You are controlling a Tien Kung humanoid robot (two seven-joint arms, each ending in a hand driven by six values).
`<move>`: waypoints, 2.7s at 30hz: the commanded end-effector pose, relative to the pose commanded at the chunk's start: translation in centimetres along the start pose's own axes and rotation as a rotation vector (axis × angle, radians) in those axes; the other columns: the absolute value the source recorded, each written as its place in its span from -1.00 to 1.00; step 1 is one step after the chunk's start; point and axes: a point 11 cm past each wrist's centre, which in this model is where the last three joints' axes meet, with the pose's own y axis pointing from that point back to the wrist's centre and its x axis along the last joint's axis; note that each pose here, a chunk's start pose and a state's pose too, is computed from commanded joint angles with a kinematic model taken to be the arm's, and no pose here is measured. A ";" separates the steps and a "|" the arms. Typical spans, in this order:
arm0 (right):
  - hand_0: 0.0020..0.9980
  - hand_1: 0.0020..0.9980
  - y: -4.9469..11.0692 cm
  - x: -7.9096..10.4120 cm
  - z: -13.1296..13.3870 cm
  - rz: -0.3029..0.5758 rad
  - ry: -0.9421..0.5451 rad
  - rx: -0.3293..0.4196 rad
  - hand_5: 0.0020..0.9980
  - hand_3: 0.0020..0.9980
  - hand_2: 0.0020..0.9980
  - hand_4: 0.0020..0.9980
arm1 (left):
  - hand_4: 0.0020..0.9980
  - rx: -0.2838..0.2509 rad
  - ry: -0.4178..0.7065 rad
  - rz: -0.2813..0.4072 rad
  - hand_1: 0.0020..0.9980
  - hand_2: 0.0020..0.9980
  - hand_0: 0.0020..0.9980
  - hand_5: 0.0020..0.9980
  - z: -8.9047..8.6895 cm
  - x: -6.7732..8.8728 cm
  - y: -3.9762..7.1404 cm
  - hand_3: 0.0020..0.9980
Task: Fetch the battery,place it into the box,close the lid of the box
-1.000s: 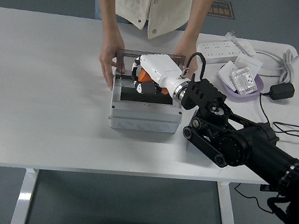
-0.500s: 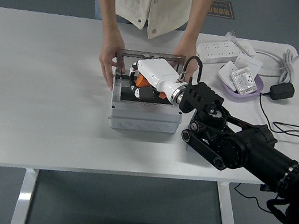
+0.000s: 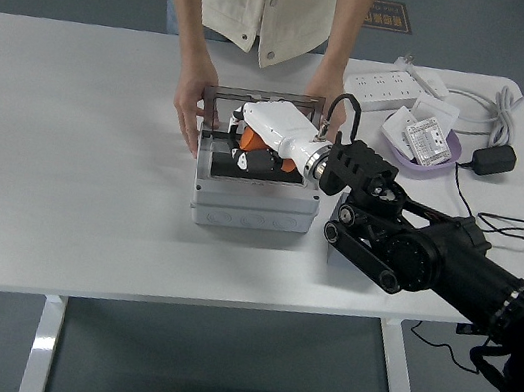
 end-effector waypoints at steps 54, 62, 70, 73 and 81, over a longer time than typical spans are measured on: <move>-0.03 -0.13 -0.1 9.3 -2.0 0.037 -0.089 0.017 0.00 0.16 -0.03 0.86 | -0.86 0.010 -0.009 -0.009 0.53 0.31 0.25 -1.00 -0.1 -0.1 0.0 -0.05; 0.07 -0.04 -1.2 9.7 0.5 0.045 -0.125 -0.056 0.03 0.27 0.06 0.85 | -0.86 0.021 -0.013 -0.006 0.53 0.31 0.25 -1.00 -0.5 0.2 0.0 -0.05; 0.32 0.17 -1.7 9.8 2.7 0.045 -0.146 -0.125 0.07 0.44 0.25 0.84 | -0.86 0.035 -0.012 -0.003 0.53 0.31 0.25 -1.00 -1.0 0.4 0.0 -0.05; 0.42 0.25 -1.8 9.7 3.1 0.045 -0.152 -0.139 0.09 0.49 0.29 0.84 | -0.85 0.036 -0.012 0.000 0.53 0.31 0.25 -1.00 -1.1 0.5 0.0 -0.05; 0.52 0.33 -2.0 8.3 3.5 0.026 -0.163 -0.157 0.14 0.52 0.34 0.84 | -0.85 0.039 -0.011 0.004 0.53 0.31 0.25 -1.00 -1.3 0.6 0.0 -0.05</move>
